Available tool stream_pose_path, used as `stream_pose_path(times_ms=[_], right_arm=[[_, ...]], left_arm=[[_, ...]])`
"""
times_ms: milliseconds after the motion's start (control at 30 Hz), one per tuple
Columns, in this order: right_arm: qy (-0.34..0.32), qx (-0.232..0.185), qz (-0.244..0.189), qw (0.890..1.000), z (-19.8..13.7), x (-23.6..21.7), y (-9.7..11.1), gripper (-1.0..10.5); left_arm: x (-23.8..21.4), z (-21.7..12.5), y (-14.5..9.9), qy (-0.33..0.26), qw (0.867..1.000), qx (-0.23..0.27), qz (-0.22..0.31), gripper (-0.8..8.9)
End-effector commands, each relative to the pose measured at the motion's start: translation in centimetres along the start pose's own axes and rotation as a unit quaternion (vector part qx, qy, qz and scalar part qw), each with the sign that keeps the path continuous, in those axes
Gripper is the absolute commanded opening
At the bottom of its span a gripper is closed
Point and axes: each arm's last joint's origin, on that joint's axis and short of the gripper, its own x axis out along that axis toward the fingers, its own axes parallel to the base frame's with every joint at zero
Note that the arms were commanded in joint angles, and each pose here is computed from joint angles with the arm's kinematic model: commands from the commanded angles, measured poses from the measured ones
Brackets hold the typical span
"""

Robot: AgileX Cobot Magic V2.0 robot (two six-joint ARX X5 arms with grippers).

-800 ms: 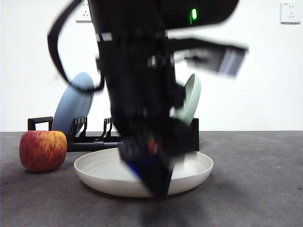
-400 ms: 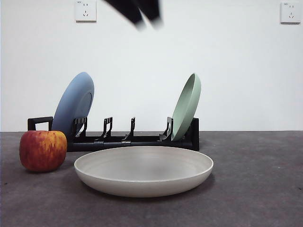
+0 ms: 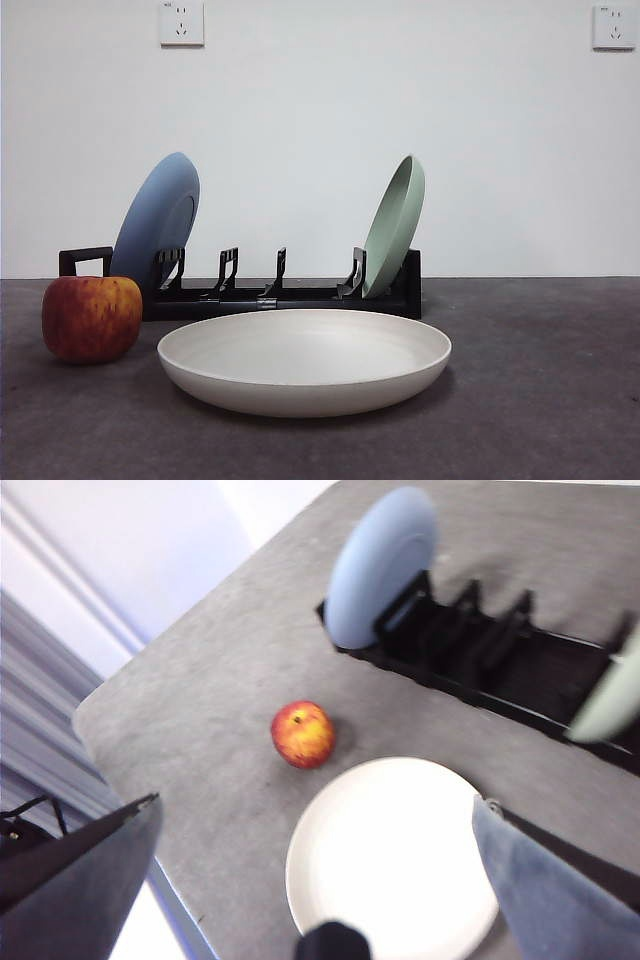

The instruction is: Take the yellow plate from the plate rack,put the plate on the table,take the apple from the table,put the apple in the plate

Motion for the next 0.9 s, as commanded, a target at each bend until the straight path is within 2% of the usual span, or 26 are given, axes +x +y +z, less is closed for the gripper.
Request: stream_pose_path(times_ms=[33, 200, 533, 600, 800, 900], right_arm=[[0.015, -0.014, 0.015, 1.000, 0.4, 3.2, 0.6, 5.4], [0.054, -0.047, 0.031, 0.997, 0.6, 10.1, 1.6, 5.4], [0.144, -0.104, 0.046, 0.983, 2.6, 22.9, 3.3, 5.6], [0.163, -0.110, 0.039, 0.980, 2.7, 25.3, 3.5, 6.1], [0.212, -0.120, 0.049, 0.969, 1.6, 33.0, 4.0, 6.1], [0.225, -0.120, 0.041, 0.966, 0.6, 35.6, 4.2, 6.6]], left_arm=[[-0.8, -0.8, 0.8, 0.009, 0.998, -0.045, 0.041, -0.06], [-1.6, -2.2, 1.7, 0.048, 0.993, -0.074, 0.082, -0.06], [-1.6, -2.6, 1.8, 0.067, 0.991, -0.073, 0.090, -0.06], [-1.6, -2.6, 1.8, 0.069, 0.991, -0.072, 0.091, -0.06], [-1.7, -3.0, 1.9, 0.085, 0.990, -0.062, 0.094, -0.06], [-1.7, -3.0, 1.9, 0.088, 0.990, -0.061, 0.091, -0.06]])
